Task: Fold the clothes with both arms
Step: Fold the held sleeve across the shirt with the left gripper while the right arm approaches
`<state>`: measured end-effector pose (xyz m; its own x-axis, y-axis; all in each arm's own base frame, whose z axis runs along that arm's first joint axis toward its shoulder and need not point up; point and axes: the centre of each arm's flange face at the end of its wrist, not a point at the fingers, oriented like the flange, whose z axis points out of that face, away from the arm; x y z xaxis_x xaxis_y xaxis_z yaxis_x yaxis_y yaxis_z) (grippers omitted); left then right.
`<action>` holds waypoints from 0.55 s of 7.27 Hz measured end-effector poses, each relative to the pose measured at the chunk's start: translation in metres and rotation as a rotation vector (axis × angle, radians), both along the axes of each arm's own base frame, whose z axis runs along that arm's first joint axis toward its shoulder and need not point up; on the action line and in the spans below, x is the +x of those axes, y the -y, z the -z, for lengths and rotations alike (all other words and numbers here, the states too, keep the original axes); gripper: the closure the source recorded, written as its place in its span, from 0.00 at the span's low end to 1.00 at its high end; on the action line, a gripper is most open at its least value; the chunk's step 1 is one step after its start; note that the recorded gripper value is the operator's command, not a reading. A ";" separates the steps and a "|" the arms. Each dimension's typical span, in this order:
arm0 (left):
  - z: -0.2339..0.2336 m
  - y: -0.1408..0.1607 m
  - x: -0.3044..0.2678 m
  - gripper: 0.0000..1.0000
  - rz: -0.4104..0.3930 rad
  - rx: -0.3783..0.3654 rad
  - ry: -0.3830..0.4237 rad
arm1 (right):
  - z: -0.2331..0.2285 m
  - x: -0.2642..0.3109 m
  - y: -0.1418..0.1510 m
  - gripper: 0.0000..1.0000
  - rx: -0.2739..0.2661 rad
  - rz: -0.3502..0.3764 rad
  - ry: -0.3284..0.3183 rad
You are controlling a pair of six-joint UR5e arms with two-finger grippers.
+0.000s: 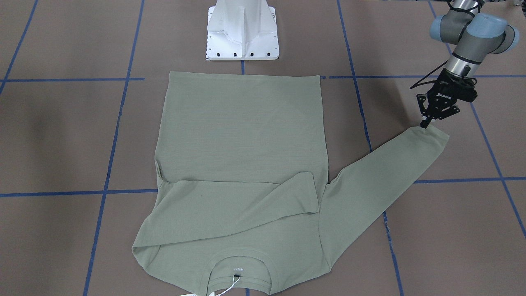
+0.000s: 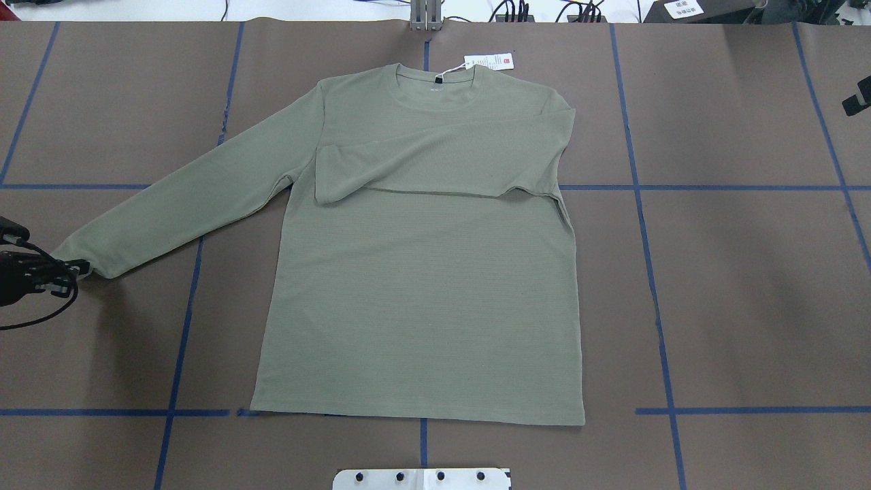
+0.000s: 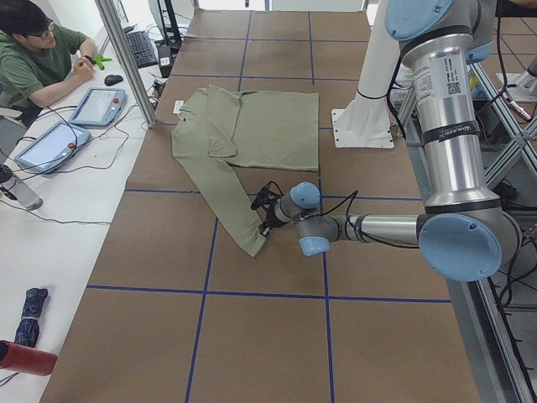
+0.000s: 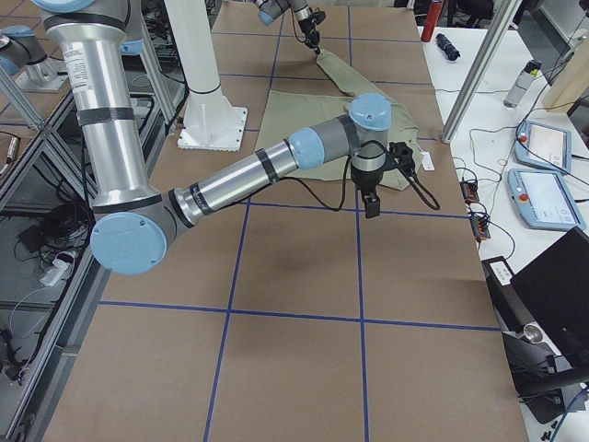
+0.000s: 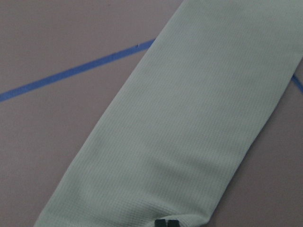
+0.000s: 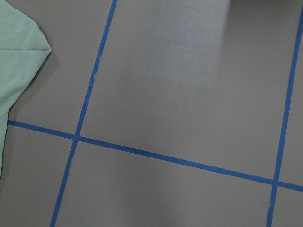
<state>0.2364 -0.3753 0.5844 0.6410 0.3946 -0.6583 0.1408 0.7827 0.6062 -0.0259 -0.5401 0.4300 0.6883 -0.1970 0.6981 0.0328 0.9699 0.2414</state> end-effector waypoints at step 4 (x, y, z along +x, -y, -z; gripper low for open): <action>0.173 0.098 0.061 1.00 0.143 -0.024 -0.359 | -0.060 0.009 -0.023 0.00 -0.080 -0.006 -0.084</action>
<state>0.2971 -0.4729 0.4115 0.4156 0.3000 -0.8586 0.4493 0.7531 0.4806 -0.0169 -0.5172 0.4901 0.7464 -0.1384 0.6510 0.0437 0.9862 0.1595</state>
